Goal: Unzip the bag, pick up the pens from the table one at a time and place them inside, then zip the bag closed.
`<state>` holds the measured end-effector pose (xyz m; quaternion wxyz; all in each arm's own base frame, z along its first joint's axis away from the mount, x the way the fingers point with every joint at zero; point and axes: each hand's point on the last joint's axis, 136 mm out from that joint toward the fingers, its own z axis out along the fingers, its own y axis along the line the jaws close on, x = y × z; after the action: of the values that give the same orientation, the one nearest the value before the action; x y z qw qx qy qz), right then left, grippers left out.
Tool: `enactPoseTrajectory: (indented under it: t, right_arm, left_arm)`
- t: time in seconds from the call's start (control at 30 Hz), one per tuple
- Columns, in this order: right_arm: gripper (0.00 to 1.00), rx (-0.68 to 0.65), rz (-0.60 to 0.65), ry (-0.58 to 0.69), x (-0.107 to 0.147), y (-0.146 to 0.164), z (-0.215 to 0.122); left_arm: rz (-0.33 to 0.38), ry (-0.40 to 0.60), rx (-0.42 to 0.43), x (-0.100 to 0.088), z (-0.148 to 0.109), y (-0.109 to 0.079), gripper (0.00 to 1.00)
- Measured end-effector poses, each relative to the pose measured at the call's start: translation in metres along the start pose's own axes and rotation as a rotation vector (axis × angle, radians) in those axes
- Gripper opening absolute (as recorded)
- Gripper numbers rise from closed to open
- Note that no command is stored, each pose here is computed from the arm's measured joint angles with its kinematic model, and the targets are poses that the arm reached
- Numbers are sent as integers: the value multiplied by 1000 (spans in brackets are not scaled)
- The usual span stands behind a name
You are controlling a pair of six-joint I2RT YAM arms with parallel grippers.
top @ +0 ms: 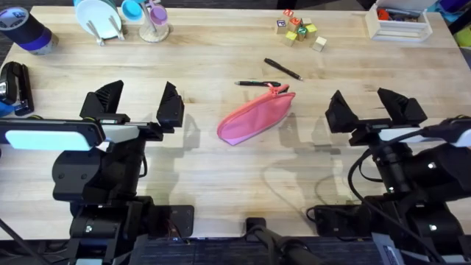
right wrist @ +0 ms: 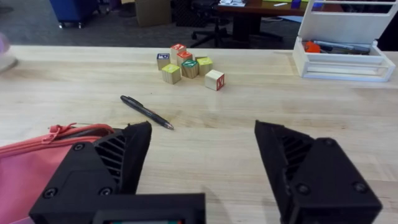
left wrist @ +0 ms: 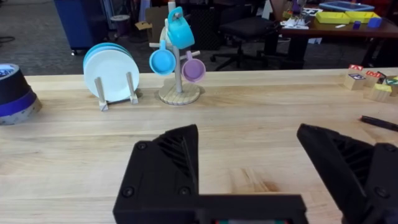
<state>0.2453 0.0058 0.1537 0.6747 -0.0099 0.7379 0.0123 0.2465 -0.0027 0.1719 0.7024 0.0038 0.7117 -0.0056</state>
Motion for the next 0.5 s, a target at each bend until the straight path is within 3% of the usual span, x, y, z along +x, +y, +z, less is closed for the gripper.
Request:
enactPoseTrajectory:
  t: [0.5]
  right_arm:
    - [998,0,1,18,4,0,0]
  left_arm:
    - [2,3,-1,1,0,0,995]
